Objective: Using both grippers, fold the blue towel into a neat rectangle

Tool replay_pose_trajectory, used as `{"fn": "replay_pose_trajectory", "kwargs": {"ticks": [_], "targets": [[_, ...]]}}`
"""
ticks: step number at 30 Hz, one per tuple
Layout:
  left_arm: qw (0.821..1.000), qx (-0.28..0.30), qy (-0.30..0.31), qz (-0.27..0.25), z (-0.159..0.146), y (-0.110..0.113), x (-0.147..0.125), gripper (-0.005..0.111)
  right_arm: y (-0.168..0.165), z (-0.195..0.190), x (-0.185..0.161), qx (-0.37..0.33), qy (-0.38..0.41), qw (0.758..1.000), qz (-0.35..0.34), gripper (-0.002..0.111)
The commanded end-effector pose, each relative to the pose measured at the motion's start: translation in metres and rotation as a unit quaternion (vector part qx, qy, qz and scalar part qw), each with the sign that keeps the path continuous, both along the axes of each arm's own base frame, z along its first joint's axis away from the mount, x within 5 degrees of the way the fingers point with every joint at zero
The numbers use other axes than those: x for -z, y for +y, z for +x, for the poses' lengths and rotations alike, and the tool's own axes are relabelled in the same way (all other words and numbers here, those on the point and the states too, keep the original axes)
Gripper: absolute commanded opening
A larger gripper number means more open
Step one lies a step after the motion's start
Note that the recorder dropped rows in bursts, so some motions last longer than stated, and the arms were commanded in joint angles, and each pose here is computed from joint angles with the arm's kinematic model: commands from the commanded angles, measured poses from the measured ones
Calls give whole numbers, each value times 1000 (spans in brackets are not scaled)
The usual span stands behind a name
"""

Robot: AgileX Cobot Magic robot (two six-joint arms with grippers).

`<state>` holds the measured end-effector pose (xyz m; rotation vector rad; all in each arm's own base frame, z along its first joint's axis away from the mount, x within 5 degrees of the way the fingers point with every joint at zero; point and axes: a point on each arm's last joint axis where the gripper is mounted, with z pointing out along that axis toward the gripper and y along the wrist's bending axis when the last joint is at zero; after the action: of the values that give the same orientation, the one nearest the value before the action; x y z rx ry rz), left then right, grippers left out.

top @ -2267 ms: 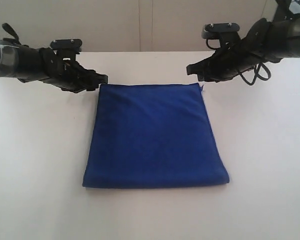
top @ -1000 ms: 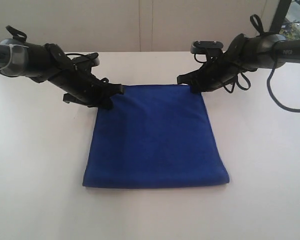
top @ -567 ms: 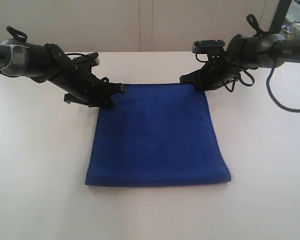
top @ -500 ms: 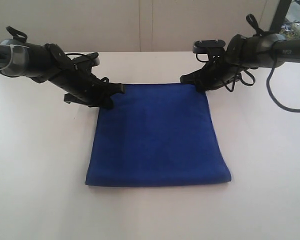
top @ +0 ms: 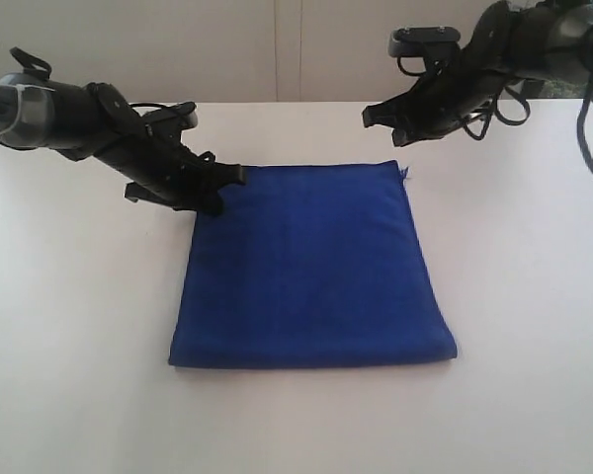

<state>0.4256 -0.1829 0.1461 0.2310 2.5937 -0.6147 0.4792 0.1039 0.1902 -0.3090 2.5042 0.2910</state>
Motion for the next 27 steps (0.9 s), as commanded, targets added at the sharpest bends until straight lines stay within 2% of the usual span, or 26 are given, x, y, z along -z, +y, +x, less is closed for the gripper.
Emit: {"fn": "replay_pose_trajectory", "kwargs": {"ticks": [1,5,8,13,20,24,27], "targets": [[999,29,-13,2,-10,0,-33,0,-2,-13,-18,-12,37,999,0,0],[998,67,-10,15,-23,5,-62,0,-2,-29,-34,-18,87,996,3,0],[993,108,18,36,-39,9,-77,0,-3,-43,-49,-24,115,993,5,0],[985,151,70,38,-66,10,-93,0,-7,-75,-73,-9,126,992,15,0],[975,195,95,47,-109,-6,-94,0,2,-133,-77,-30,143,989,8,0],[970,215,98,57,-128,-17,-88,0,11,-157,-67,-45,156,987,4,0],[969,203,117,79,-134,-14,-78,0,13,-168,-53,-47,175,983,-2,0]]}}
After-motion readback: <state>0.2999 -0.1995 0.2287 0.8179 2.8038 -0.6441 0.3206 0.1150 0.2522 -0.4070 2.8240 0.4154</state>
